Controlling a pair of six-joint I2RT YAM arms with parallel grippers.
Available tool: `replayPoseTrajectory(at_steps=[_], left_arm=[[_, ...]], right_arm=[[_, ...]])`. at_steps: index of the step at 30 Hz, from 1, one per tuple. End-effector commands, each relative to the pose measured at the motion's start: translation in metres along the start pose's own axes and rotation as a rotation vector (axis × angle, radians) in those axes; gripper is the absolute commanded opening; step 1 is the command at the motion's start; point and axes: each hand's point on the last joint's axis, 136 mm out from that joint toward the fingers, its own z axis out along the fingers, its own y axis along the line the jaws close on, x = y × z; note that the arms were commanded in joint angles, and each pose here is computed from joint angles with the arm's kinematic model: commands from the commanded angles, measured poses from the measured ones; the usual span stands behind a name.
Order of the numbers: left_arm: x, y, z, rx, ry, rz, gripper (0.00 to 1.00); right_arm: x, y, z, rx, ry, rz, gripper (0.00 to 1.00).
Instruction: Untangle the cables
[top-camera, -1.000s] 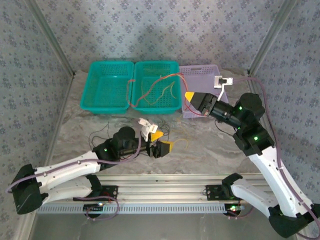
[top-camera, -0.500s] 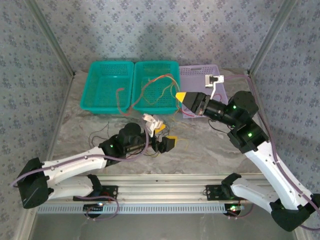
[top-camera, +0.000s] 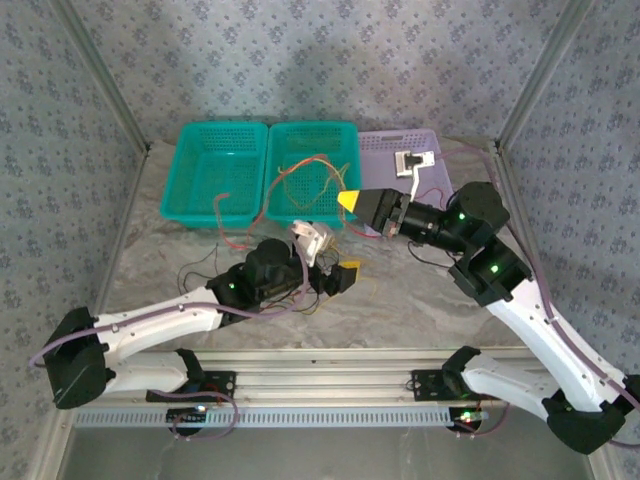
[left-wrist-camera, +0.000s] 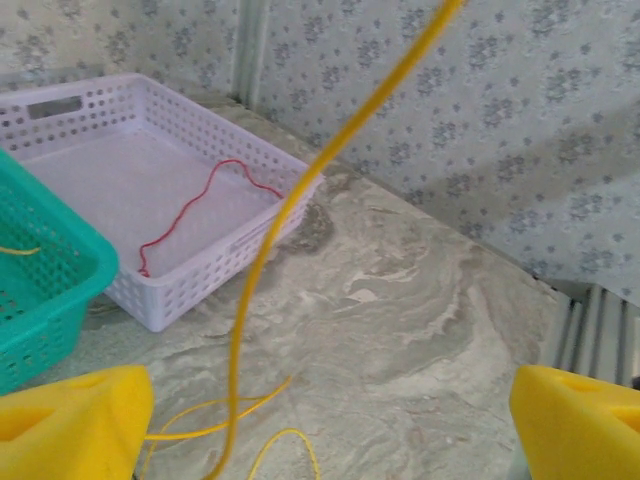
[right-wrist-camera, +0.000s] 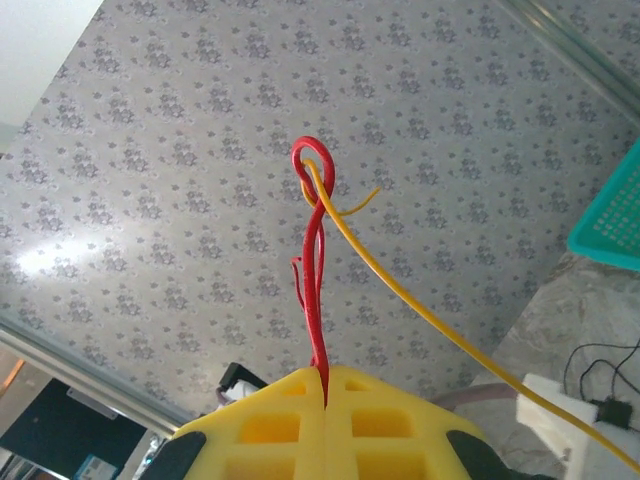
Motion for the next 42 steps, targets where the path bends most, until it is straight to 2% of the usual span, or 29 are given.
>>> replayPoseTrajectory(at_steps=[1, 6, 13, 18, 24, 28, 35, 42], left_arm=[[-0.033, 0.002, 0.002, -0.043, -0.088, 0.041, 0.83], [-0.038, 0.000, 0.009, -0.035, -0.094, 0.038, 0.55], [-0.047, 0.004, 0.014, -0.040, -0.116, 0.027, 0.32], [-0.044, -0.002, 0.015, -0.004, -0.082, 0.021, 0.02], [-0.026, -0.012, 0.002, 0.056, -0.013, -0.011, 0.00], [-0.006, -0.002, -0.021, 0.007, 0.041, -0.014, 0.00], [0.010, 0.043, -0.082, -0.227, 0.085, -0.003, 0.00], [-0.005, 0.077, -0.147, -0.434, 0.050, -0.043, 0.00]], right_arm=[[-0.005, 0.035, -0.006, -0.091, -0.019, -0.023, 0.00], [0.001, 0.044, -0.004, -0.122, -0.003, -0.013, 0.00], [0.003, 0.049, -0.011, -0.129, -0.011, -0.020, 0.00], [0.000, 0.048, -0.022, -0.082, -0.038, -0.064, 0.00], [-0.016, 0.033, -0.052, 0.100, -0.124, -0.208, 0.00], [-0.032, 0.024, -0.071, 0.182, -0.181, -0.254, 0.00], [-0.056, -0.011, -0.092, 0.283, -0.260, -0.188, 0.00], [-0.089, -0.049, -0.120, 0.371, -0.393, -0.086, 0.00]])
